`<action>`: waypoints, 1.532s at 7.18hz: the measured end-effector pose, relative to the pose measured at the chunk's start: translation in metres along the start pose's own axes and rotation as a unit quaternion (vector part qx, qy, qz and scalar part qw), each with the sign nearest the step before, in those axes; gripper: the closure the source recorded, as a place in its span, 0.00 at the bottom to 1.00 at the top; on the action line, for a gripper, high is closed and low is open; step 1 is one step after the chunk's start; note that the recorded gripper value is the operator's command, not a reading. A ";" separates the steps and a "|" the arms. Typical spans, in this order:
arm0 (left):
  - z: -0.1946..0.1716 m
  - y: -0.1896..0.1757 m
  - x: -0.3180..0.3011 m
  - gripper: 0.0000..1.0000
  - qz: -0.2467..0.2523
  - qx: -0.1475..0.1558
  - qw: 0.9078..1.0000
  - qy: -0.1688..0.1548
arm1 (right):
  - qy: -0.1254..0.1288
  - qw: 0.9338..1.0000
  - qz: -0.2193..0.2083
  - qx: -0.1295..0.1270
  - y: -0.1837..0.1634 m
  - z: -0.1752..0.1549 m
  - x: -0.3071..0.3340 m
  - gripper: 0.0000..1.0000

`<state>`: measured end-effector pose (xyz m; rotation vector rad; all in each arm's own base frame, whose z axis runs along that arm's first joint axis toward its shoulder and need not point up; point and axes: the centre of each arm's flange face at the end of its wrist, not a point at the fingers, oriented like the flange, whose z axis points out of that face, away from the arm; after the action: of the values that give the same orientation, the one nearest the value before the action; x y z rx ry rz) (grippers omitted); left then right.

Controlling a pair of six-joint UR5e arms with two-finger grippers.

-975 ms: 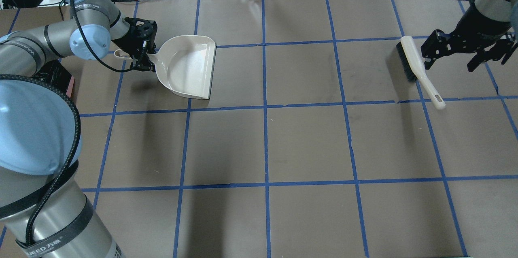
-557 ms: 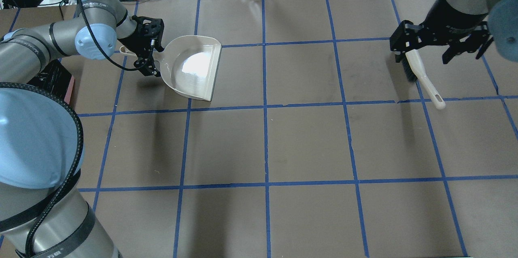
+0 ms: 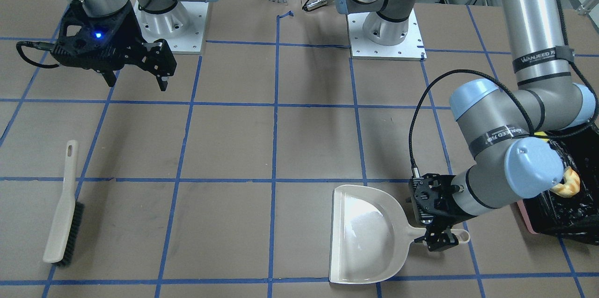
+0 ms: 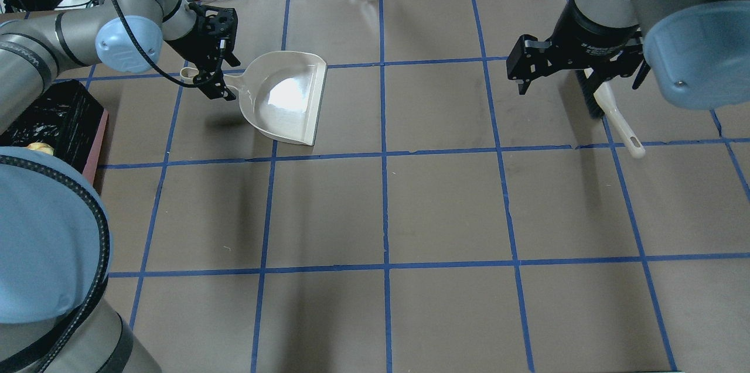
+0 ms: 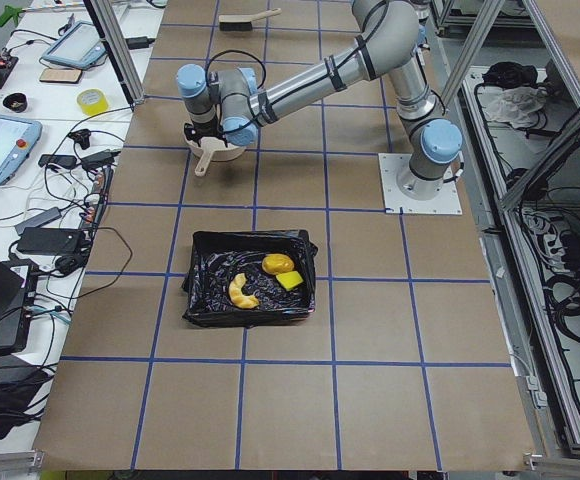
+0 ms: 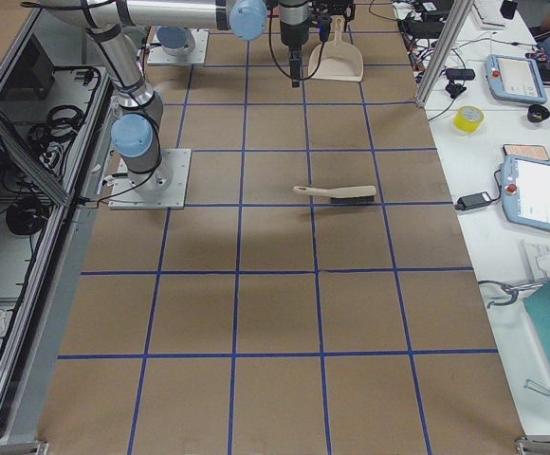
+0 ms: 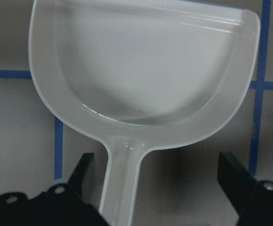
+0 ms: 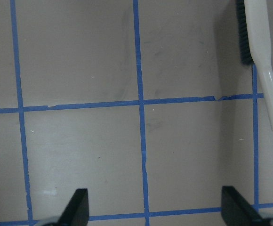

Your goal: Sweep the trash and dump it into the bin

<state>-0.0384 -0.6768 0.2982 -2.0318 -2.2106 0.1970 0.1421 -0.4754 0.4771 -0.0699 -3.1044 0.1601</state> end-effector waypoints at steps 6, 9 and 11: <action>-0.137 -0.043 0.077 0.00 -0.275 -0.019 0.959 -0.063 | 0.000 1.000 0.003 -0.005 -0.002 0.008 -0.003 0.00; -0.165 -0.090 0.136 0.00 -0.433 -0.042 0.897 -0.077 | 0.003 1.000 0.003 -0.007 0.001 0.006 -0.002 0.00; -0.168 -0.096 0.168 0.00 -0.524 -0.039 0.847 -0.084 | 0.006 1.000 0.002 -0.008 0.001 0.006 -0.001 0.00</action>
<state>-0.1153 -0.5162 0.4829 -0.5767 -3.0802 0.1517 0.1433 -0.4747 0.4705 -0.0787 -3.0935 0.1341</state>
